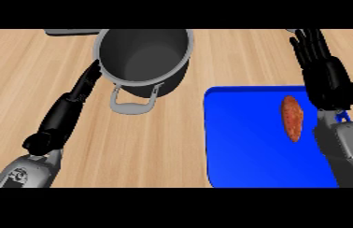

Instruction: Pick the sweet potato from the tray and place it in the pot

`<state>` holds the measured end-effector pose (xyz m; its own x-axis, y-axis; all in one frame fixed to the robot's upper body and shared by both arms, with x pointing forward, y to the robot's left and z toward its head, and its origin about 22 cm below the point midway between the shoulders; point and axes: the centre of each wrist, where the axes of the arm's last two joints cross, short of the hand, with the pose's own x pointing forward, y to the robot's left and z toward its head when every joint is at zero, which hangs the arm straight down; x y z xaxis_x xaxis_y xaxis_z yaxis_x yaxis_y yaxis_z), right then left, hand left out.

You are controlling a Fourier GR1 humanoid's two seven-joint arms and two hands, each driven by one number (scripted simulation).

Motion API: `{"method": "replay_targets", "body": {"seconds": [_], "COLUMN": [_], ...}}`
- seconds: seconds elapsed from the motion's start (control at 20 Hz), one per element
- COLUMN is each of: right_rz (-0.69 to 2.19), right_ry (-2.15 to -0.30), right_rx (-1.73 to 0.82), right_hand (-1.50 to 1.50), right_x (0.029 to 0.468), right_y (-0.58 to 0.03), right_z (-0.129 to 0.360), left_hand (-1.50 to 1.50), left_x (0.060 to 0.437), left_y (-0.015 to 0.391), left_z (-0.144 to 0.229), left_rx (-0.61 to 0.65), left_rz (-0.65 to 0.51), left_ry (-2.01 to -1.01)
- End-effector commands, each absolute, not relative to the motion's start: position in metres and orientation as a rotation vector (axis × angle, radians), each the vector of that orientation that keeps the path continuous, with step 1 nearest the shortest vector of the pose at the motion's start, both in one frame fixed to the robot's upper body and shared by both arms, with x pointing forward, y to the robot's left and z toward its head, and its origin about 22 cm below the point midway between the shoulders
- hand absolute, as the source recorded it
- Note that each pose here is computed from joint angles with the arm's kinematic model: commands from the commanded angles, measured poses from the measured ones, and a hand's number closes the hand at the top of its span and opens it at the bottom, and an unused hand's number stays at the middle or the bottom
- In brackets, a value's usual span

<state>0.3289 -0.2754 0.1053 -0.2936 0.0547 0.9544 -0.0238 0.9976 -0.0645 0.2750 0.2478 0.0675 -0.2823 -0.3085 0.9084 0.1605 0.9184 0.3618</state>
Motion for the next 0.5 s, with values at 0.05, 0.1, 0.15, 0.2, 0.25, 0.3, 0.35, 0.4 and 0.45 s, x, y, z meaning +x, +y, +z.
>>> {"method": "replay_targets", "body": {"seconds": [0.05, 0.1, 0.15, 0.2, 0.25, 0.3, 0.35, 0.4, 0.45], "right_rz": [0.018, -0.015, -0.016, -0.019, -0.028, 0.341, -0.006, -0.108, -0.12], "right_ry": [-1.776, -1.718, -1.676, -1.626, -1.578, -1.512, -1.571, -1.604, -1.59], "right_rx": [-0.132, -0.199, -0.265, -0.331, -0.393, -0.796, -0.938, -1.022, -1.075], "right_hand": [1.5, 1.5, 1.5, 1.5, 1.5, 1.5, 1.5, -1.5, -1.5], "right_x": [0.327, 0.324, 0.322, 0.319, 0.319, 0.302, 0.303, 0.304, 0.298], "right_y": [-0.291, -0.298, -0.302, -0.312, -0.316, -0.372, -0.383, -0.383, -0.375], "right_z": [0.1, 0.088, 0.081, 0.08, 0.072, 0.079, 0.081, 0.082, 0.062], "left_hand": [0.0, 0.0, 0.0, 0.0, 0.0, 0.0, 0.0, 0.0, 0.0], "left_x": [0.276, 0.278, 0.271, 0.263, 0.26, 0.258, 0.249, 0.246, 0.246], "left_y": [0.294, 0.297, 0.317, 0.335, 0.345, 0.329, 0.339, 0.343, 0.341], "left_z": [0.058, 0.056, 0.043, 0.033, 0.028, 0.023, 0.013, 0.007, 0.005], "left_rx": [0.303, 0.375, 0.437, 0.522, 0.578, 0.472, 0.505, 0.513, 0.519], "left_rz": [-0.382, -0.343, -0.303, -0.251, -0.207, -0.23, -0.15, -0.133, -0.111], "left_ry": [-1.645, -1.593, -1.506, -1.427, -1.362, -1.372, -1.28, -1.24, -1.21]}}
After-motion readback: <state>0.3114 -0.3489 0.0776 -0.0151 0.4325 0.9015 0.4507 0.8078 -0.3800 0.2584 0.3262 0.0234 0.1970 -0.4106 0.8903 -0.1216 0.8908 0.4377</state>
